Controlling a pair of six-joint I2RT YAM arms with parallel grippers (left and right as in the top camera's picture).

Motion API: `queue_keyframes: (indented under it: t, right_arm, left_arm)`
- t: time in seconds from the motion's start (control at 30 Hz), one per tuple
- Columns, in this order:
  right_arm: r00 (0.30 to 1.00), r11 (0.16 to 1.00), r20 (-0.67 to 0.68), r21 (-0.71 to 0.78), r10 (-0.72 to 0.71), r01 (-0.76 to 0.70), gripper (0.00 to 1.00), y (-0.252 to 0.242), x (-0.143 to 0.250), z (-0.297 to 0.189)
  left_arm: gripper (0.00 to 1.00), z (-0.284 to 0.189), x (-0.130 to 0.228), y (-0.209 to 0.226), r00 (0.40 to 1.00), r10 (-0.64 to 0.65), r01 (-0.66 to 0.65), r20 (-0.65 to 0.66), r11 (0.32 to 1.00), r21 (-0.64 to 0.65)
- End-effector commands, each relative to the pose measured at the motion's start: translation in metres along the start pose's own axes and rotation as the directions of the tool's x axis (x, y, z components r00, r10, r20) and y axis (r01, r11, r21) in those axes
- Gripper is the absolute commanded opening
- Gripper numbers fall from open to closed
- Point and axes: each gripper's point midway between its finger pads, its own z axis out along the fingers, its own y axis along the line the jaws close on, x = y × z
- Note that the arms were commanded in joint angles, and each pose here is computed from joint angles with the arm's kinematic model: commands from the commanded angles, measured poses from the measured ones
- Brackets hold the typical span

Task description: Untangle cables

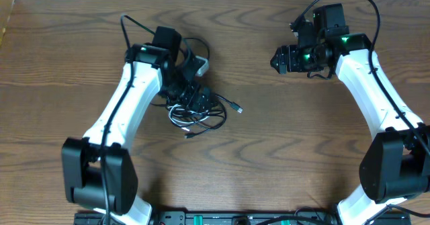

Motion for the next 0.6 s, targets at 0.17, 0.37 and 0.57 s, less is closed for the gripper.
queue_keyframes:
  t: [0.17,0.37,0.57]
  right_arm:
    - [1.000,1.000,0.010,0.001,-0.016,0.016,0.78,0.000,-0.005,-0.001]
    - [1.000,1.000,0.010,0.001,-0.016,0.016,0.79,0.000,-0.005,-0.001]
    - [1.000,1.000,0.011,-0.007,-0.019,0.019,0.79,0.002,-0.005,0.000]
  left_arm:
    - [0.83,0.029,0.025,0.017,0.991,-0.023,0.019,-0.134,0.999,-0.034]
    - [0.50,0.037,0.028,0.025,0.987,-0.030,0.021,-0.161,0.998,-0.057]
    - [0.07,0.029,0.008,0.016,0.994,-0.065,0.063,-0.083,0.998,-0.023]
